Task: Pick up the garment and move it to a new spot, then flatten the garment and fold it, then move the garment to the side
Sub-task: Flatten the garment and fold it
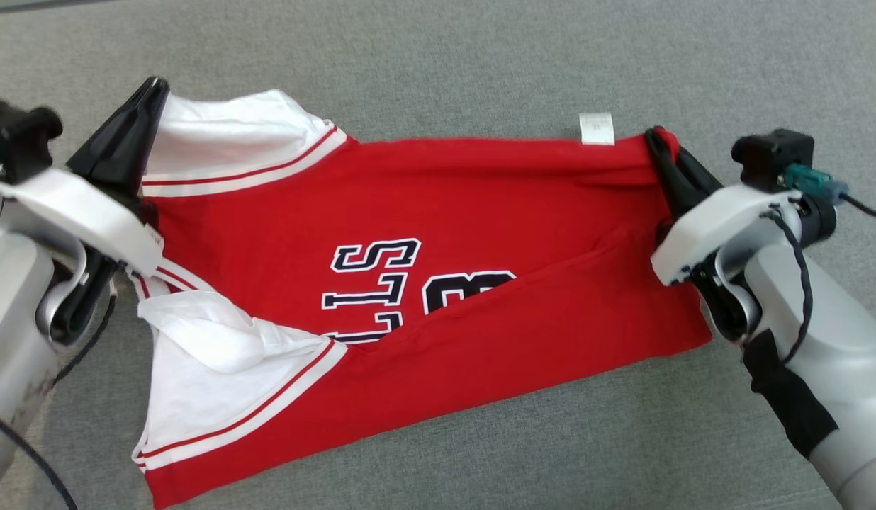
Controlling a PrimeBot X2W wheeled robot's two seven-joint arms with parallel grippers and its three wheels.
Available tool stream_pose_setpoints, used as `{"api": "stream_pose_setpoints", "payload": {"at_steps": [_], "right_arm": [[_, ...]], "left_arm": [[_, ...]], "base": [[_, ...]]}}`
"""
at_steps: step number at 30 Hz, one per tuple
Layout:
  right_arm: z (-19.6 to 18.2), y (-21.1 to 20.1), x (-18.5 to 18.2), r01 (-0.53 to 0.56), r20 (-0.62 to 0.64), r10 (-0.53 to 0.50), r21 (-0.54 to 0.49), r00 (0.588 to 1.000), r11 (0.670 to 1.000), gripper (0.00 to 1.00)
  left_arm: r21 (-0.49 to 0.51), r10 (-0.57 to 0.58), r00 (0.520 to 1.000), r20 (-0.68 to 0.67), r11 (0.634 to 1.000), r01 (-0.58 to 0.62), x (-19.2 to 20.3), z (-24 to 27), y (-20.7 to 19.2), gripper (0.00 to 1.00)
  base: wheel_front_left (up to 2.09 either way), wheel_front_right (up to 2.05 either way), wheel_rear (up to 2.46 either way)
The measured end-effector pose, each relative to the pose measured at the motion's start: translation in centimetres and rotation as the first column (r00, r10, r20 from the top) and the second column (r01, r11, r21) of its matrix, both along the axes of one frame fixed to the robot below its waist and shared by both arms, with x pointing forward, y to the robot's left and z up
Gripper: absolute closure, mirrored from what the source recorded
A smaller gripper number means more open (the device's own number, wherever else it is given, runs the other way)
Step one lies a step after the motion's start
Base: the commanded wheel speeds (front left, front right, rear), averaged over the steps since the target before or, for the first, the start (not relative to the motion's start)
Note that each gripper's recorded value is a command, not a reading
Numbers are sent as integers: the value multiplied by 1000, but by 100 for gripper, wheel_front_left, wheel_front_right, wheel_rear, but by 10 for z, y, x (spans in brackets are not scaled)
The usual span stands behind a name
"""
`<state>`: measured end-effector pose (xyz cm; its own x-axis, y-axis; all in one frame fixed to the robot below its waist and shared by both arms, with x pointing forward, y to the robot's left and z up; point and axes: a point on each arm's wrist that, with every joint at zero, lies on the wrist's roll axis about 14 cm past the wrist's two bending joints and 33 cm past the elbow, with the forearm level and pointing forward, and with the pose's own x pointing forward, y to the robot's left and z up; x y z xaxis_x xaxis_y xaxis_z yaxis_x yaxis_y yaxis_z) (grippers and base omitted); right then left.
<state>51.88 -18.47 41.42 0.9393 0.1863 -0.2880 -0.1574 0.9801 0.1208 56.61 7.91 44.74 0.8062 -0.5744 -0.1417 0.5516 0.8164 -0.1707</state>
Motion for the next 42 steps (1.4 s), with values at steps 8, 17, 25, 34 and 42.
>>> {"api": "stream_pose_setpoints", "payload": {"at_steps": [8, 17, 25, 34, 42], "right_arm": [[6, -2, -24, -10, 12, 9, 44, 1000, 999, 100], [13, 5, -33, -42, 31, 40, 69, 999, 997, 100], [7, 12, -44, -96, 10, 96, 54, 995, 994, 100], [-7, 11, -58, -126, -48, 129, 65, 990, 990, 100], [-11, 12, -66, -121, -76, 130, 112, 989, 986, 100]], "left_arm": [[-67, -51, 998, -25, 997, 49, -62, 11, 6, 100], [-167, -33, 999, 1, 985, 33, -111, 40, 9, 100], [-198, -49, 993, -111, 980, 27, -153, 16, 6, 100], [-230, -37, 977, -210, 973, -12, -175, -9, 0, 100], [-186, 1, 960, -280, 981, -55, -189, -36, 8, 100]], "base": [[0, 0, 0], [0, 0, 0], [0, 0, 0], [0, 0, 0], [0, 0, 0]]}}
